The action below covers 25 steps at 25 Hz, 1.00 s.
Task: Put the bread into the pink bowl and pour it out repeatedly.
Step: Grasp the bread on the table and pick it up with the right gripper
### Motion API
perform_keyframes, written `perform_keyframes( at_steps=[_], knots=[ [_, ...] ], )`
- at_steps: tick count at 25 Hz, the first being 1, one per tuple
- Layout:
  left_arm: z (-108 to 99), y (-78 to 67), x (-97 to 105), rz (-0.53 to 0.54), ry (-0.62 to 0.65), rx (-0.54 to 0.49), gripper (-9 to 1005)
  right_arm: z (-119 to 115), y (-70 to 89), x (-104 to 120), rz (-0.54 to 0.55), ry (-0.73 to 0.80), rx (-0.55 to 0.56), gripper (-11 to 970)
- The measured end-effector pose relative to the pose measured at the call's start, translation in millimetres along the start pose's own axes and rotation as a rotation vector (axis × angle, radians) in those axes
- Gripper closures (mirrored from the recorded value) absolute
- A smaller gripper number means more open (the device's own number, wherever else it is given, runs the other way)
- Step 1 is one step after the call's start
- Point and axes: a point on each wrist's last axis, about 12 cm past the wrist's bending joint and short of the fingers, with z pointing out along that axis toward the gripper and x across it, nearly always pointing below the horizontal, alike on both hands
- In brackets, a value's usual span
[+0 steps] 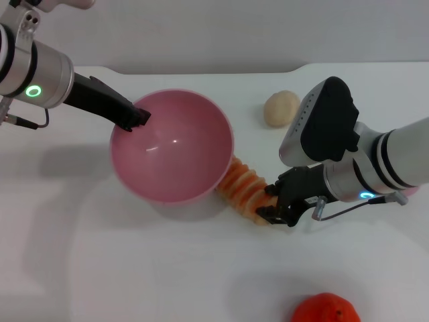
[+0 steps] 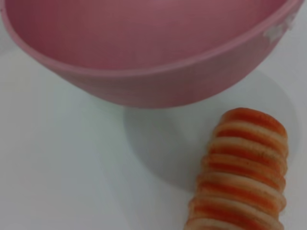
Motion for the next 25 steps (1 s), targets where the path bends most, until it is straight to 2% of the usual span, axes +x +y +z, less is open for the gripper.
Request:
perform_keyframes(
  at_steps=[14, 25],
  knots=[
    [-0.1, -2.8, 2.1, -0.001, -0.006, 0.014, 955, 0.0, 3.8, 1.5, -0.004, -0.002, -0.002, 621],
    [-0.1, -3.3, 3.1, -0.002, -0.007, 0.017, 954, -6.9, 4.3, 6.2, 0.016, -0.056, 0.048, 710]
  ],
)
